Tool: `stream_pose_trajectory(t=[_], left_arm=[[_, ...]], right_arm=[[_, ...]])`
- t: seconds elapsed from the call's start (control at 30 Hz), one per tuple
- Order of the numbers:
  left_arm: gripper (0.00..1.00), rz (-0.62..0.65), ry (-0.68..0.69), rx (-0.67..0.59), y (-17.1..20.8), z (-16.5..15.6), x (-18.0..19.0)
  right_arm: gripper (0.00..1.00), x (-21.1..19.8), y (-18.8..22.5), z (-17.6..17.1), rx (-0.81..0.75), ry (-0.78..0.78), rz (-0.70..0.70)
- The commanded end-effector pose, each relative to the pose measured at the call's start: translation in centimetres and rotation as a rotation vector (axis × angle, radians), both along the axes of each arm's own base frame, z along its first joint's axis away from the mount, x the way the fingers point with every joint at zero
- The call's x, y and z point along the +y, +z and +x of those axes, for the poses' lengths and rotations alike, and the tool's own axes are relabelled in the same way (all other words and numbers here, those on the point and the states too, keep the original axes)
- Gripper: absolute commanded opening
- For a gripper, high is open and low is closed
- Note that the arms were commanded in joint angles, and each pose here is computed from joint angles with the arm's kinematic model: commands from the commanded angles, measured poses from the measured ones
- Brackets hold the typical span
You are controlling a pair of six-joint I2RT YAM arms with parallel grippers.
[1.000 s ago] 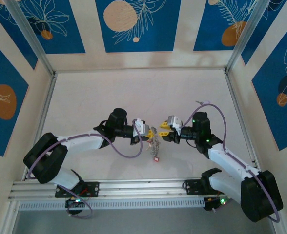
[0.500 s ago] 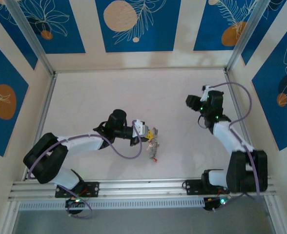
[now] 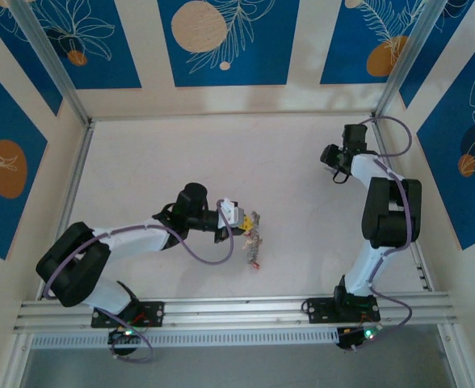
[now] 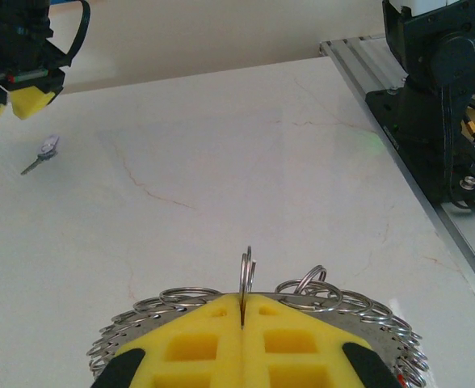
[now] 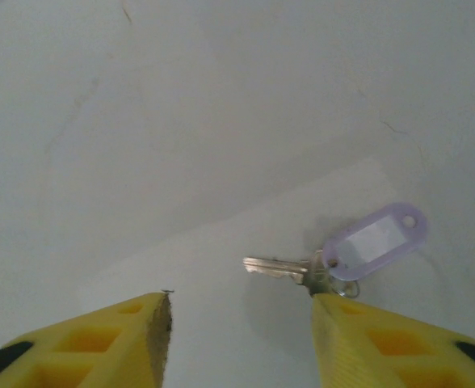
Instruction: Put the keys on the keyring
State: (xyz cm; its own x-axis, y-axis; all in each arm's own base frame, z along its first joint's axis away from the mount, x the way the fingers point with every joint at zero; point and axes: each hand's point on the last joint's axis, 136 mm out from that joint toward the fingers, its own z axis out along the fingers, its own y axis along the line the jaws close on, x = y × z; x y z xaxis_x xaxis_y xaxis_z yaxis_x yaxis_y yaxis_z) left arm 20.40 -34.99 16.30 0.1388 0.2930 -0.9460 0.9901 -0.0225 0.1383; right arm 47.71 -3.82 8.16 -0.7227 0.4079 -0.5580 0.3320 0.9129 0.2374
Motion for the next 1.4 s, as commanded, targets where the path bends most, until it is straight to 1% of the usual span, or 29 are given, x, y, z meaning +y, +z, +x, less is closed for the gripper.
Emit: stream_pose_trajectory(t=[0.0, 0.13, 0.2, 0.27, 0.37, 0.53, 0.67, 0.73, 0.83, 1.07, 1.23, 1.37], left_arm=[[0.0, -0.031, 0.001, -0.01, 0.8, 0.2, 0.0], [0.0, -0.03, 0.004, -0.01, 0.8, 0.3, 0.1], [0.0, -0.03, 0.005, -0.011, 0.9, 0.3, 0.1], [0.0, -0.03, 0.005, -0.01, 0.8, 0.3, 0.1], [0.0, -0.025, 0.005, -0.006, 0.7, 0.2, 0.2], [0.0, -0.025, 0.003, -0.007, 0.8, 0.2, 0.2], [0.0, -0.023, 0.002, -0.008, 1.0, 0.2, 0.2], [0.0, -0.023, 0.003, -0.011, 1.0, 0.2, 0.2], [0.0, -0.022, 0.002, -0.014, 1.1, 0.2, 0.2], [0.0, -0.017, 0.0, -0.014, 1.2, 0.3, 0.2], [0.0, -0.012, 0.0, -0.015, 1.2, 0.3, 0.3], [0.0, -0.012, 0.0, -0.015, 1.3, 0.4, 0.3]], right_arm=[[0.44, -1.4, -2.2, -1.3, 0.149, 0.025, -0.073], [0.43, -1.7, -3.6, -1.3, 0.239, 0.04, -0.084], [0.42, -2.3, -3.9, -1.2, 0.27, 0.047, -0.136], [0.42, -2.9, -4.1, -1.0, 0.268, 0.055, -0.186], [0.4, -3.2, -4.1, -1.2, 0.261, 0.041, -0.146], [0.38, -2.7, -4.6, -1.4, 0.262, 0.067, -0.123], [0.34, -2.9, -4.9, -1.3, 0.285, 0.061, -0.136], [0.34, -3.0, -5.0, -1.2, 0.293, 0.057, -0.137], [0.29, -3.3, -5.1, -1.1, 0.308, 0.049, -0.14], [0.27, -3.3, -5.0, -0.3, 0.326, 0.058, -0.145], [0.19, -3.0, -5.1, 0.3, 0.332, 0.082, -0.141], [0.15, -2.6, -5.2, 0.4, 0.334, 0.097, -0.155]])
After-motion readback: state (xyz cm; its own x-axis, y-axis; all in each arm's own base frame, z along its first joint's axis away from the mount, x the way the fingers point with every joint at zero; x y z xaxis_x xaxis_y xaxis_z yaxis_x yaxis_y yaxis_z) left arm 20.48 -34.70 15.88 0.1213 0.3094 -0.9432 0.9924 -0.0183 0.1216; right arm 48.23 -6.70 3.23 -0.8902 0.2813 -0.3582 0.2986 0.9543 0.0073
